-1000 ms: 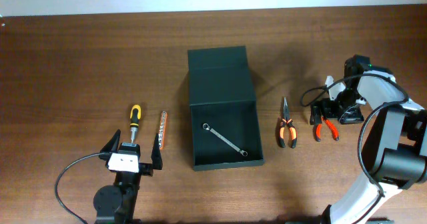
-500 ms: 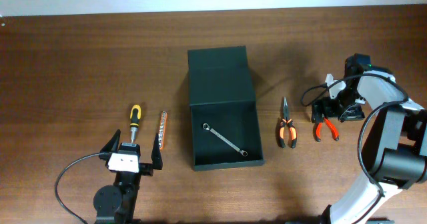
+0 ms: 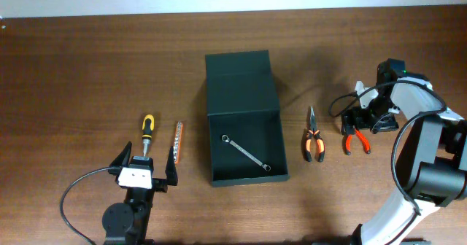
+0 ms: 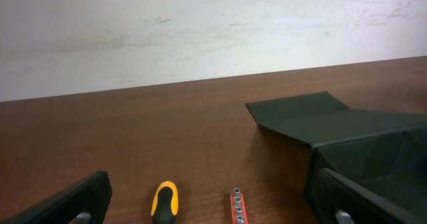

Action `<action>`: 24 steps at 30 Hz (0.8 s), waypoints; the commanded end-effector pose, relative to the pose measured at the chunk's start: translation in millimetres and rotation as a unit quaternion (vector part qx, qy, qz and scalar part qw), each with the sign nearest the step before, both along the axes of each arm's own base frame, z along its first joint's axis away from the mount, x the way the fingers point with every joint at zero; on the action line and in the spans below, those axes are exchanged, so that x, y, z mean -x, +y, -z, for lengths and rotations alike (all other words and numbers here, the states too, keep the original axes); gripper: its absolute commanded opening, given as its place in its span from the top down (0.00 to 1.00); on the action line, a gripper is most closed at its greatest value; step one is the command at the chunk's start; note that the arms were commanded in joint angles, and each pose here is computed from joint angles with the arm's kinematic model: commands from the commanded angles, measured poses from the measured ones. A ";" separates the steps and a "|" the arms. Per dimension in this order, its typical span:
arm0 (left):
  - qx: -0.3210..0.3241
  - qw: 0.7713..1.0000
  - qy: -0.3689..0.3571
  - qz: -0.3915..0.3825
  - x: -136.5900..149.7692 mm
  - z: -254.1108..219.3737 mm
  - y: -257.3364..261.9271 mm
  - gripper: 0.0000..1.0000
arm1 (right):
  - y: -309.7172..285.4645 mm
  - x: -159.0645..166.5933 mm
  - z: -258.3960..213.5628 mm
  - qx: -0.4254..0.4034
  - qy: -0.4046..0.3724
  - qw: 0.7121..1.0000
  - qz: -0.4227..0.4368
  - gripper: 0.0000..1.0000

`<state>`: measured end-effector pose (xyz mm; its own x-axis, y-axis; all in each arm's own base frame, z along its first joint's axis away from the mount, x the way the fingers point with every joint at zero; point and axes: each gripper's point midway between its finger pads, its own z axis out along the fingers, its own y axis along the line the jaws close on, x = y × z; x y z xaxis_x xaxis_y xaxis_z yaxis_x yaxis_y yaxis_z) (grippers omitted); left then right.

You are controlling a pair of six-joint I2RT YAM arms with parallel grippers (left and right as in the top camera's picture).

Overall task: Pack container
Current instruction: 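Lower the right gripper onto the cutting pliers' jaws and close it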

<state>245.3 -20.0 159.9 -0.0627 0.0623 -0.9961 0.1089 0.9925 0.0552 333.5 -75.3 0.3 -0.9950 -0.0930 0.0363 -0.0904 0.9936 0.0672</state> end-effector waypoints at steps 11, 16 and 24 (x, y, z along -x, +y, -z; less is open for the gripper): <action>-0.006 1.000 0.000 0.002 0.2 1.2 0.0 0.01 | 23.9 9.2 26.5 -0.017 0.039 0.999 -0.032 0.05; -0.006 1.000 0.000 0.002 0.2 1.2 0.0 0.01 | 22.7 9.7 26.6 -0.013 0.041 0.999 -0.032 0.04; -0.006 1.000 0.000 0.002 0.2 1.2 0.0 0.01 | 22.9 9.4 26.6 -0.014 0.040 0.999 -0.032 0.05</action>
